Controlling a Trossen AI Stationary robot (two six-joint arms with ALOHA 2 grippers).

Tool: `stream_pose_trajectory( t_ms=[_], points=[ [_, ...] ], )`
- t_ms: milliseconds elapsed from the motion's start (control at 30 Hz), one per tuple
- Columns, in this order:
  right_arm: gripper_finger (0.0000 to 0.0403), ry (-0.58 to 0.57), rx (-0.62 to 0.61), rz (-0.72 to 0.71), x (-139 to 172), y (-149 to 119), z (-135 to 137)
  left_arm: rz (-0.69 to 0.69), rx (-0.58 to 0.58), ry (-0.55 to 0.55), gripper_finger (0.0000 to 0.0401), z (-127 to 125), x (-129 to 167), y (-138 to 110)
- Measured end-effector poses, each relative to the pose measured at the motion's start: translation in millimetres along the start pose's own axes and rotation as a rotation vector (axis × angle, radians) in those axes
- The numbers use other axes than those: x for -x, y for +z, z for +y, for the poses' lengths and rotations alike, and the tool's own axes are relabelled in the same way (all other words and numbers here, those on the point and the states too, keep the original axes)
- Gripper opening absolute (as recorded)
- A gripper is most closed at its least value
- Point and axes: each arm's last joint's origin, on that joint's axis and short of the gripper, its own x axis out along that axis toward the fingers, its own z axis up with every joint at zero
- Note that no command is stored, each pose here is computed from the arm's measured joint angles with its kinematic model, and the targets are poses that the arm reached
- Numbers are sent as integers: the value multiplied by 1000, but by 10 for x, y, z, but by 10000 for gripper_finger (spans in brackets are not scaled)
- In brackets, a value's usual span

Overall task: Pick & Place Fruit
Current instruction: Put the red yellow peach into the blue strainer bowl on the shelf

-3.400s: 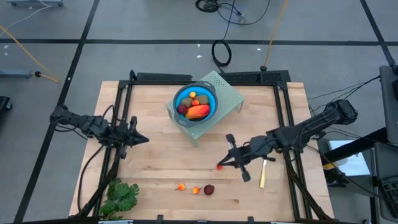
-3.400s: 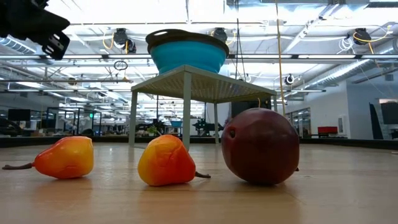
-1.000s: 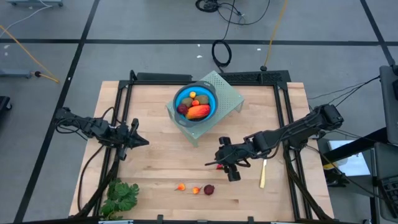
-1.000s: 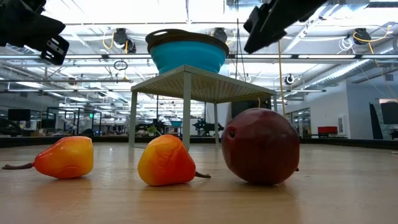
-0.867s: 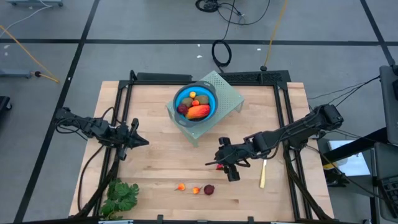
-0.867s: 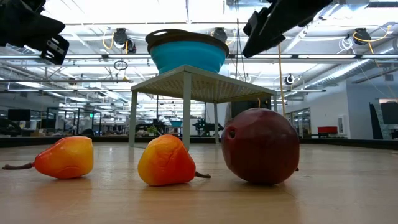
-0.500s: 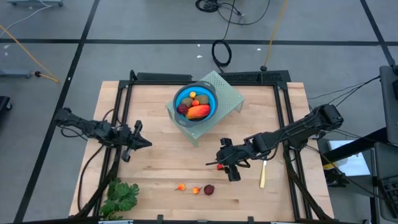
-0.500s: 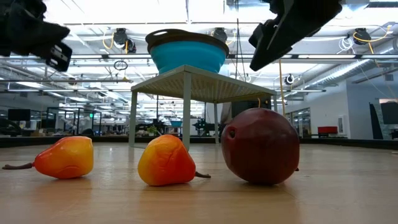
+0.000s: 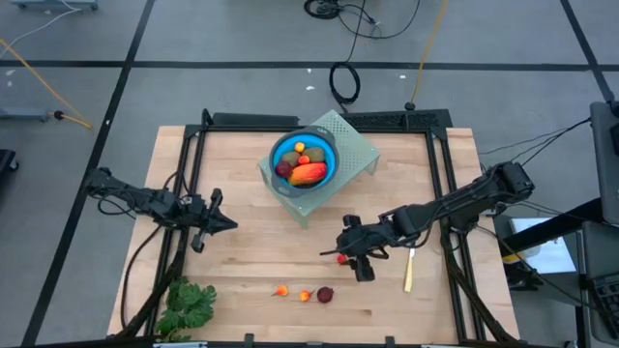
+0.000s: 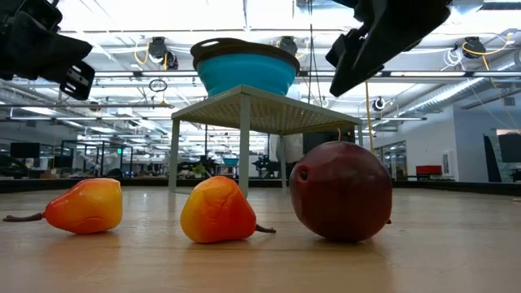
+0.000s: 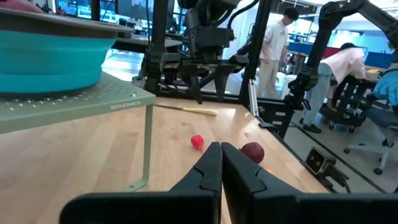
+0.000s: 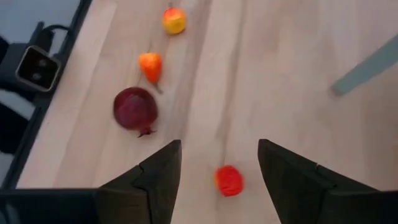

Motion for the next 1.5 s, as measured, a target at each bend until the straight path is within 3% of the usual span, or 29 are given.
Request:
stream_pose_trajectory(
  t_ms=[433,633,933,1233,1500],
  points=[
    [208,2,-6,188,-606,-247,-53,1,29,0,7,0,0,-1],
    [208,-5,-7,219,-690,-295,-70,3,29,0,19,1,0,-4],
    [208,-14,-12,230,-714,-310,-89,35,39,6,2,6,0,-36],
    [208,-52,-8,259,-761,-355,-112,42,29,7,20,7,0,-42],
    [208,-79,2,298,-841,-416,-147,44,31,7,4,7,0,-43]
  ],
)
